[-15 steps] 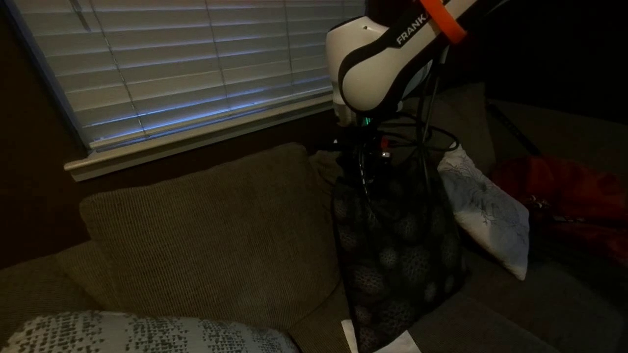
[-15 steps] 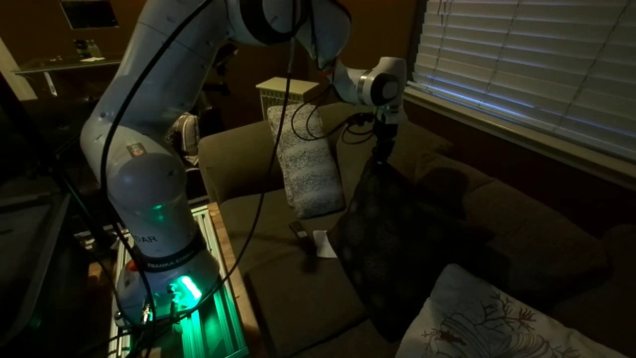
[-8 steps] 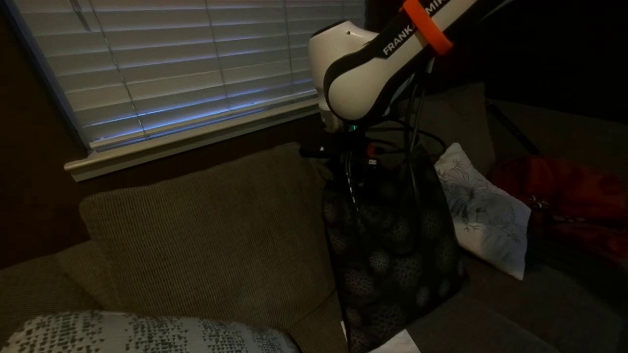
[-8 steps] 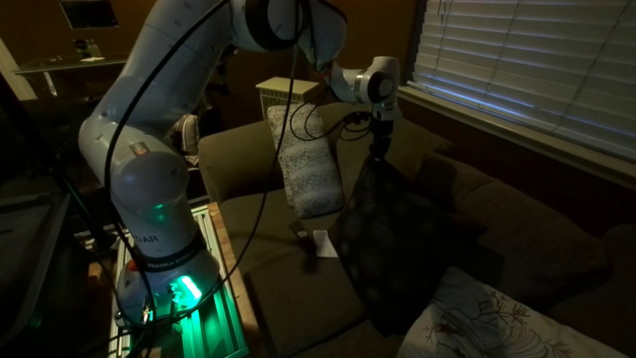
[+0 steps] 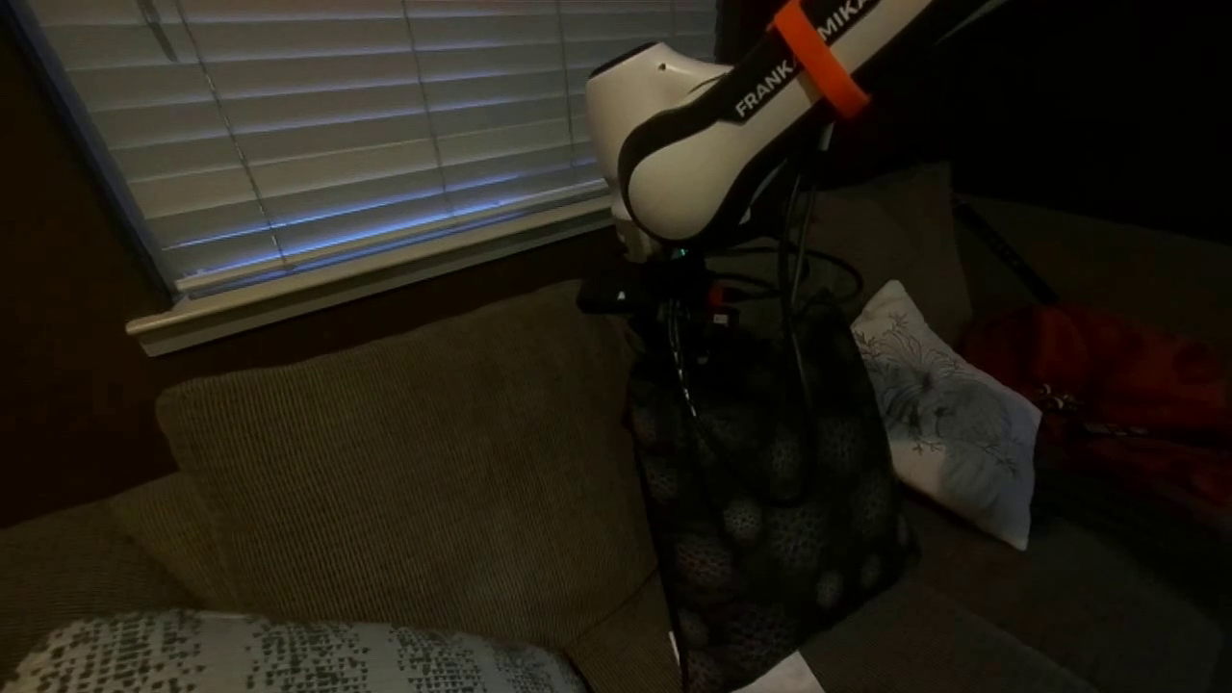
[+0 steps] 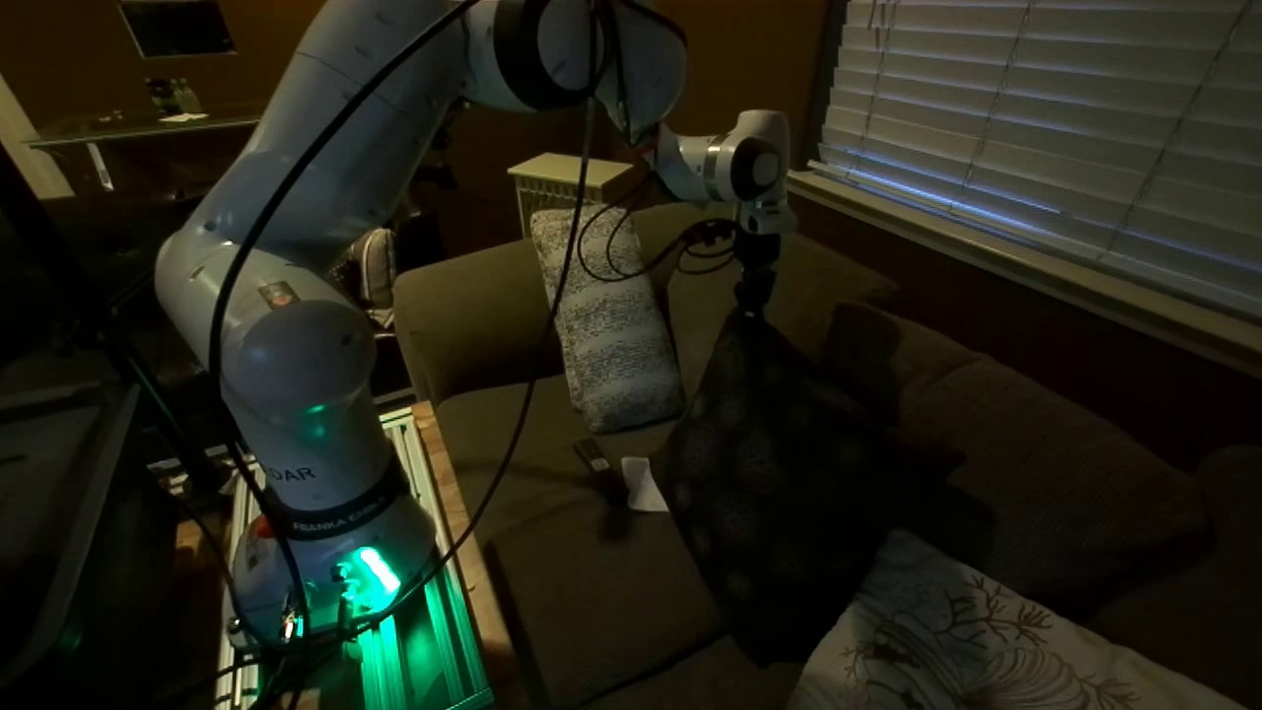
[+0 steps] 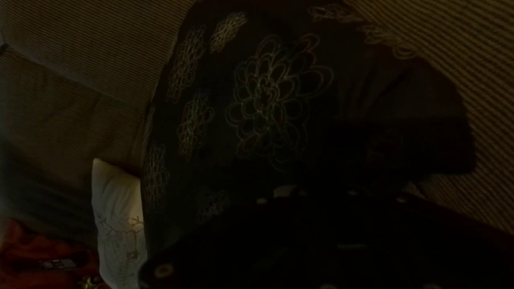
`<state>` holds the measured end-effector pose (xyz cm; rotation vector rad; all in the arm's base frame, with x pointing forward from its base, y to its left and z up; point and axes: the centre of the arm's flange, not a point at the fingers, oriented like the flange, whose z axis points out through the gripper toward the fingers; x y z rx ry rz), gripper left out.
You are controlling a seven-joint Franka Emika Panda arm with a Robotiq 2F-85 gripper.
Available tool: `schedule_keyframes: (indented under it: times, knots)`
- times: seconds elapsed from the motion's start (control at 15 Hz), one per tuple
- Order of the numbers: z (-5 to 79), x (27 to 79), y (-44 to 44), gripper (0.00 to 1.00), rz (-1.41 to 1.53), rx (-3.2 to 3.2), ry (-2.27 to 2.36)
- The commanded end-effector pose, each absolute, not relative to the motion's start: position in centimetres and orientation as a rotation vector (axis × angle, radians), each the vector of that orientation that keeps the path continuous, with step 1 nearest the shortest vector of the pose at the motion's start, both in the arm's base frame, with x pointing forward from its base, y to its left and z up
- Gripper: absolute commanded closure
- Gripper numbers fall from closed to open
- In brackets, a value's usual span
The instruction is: Move the pillow from the left to the right and the one on the right to the left
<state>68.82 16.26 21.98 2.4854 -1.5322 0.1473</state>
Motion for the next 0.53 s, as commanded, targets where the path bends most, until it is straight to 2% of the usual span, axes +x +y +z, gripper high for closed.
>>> schedule_keyframes:
  times: [0.0, 0.47]
  knots:
    - [24.8, 70.0, 17.1, 0.57, 0.211, 2.538, -1.439]
    - [28.7, 68.3, 13.6, 0.08, 0.118, 2.665, -1.132]
